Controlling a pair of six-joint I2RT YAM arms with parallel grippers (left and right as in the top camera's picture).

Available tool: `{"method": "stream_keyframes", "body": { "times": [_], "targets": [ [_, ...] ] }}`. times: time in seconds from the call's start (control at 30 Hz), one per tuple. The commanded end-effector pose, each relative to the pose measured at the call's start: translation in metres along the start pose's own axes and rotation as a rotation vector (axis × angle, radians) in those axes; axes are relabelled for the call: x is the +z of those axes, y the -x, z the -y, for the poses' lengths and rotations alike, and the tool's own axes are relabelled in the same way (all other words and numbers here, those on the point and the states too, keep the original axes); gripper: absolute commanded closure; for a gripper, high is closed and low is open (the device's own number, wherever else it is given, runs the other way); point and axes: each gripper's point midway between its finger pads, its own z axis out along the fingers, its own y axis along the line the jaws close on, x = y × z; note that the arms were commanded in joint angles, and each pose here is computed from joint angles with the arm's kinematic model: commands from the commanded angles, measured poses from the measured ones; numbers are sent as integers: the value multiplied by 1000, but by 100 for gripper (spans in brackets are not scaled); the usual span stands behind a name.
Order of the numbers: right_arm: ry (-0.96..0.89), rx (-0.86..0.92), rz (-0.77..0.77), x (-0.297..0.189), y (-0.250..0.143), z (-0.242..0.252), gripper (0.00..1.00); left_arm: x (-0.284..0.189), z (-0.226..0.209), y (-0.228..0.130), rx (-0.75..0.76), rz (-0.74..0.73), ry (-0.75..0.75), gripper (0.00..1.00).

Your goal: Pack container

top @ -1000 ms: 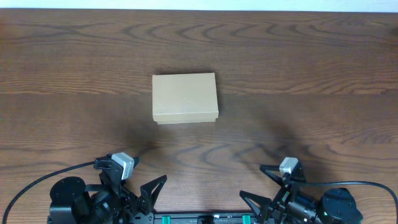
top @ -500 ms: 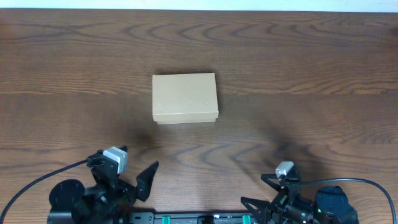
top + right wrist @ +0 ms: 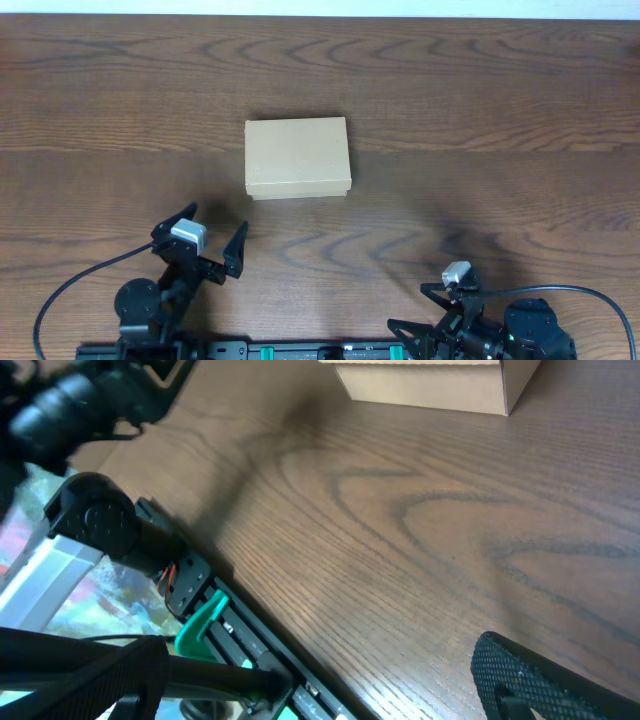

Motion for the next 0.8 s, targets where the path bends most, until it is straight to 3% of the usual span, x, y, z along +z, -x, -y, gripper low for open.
{"method": "stream_keyframes", "body": {
  "times": [0.0,0.77],
  "targets": [
    [10,5,-3,-1,-1,-2,1,8,-6,-15,-21,17,7,5],
    [10,5,-3,-1,-1,-2,1,9,-7,-17,-43,25,7,5]
  ]
}}
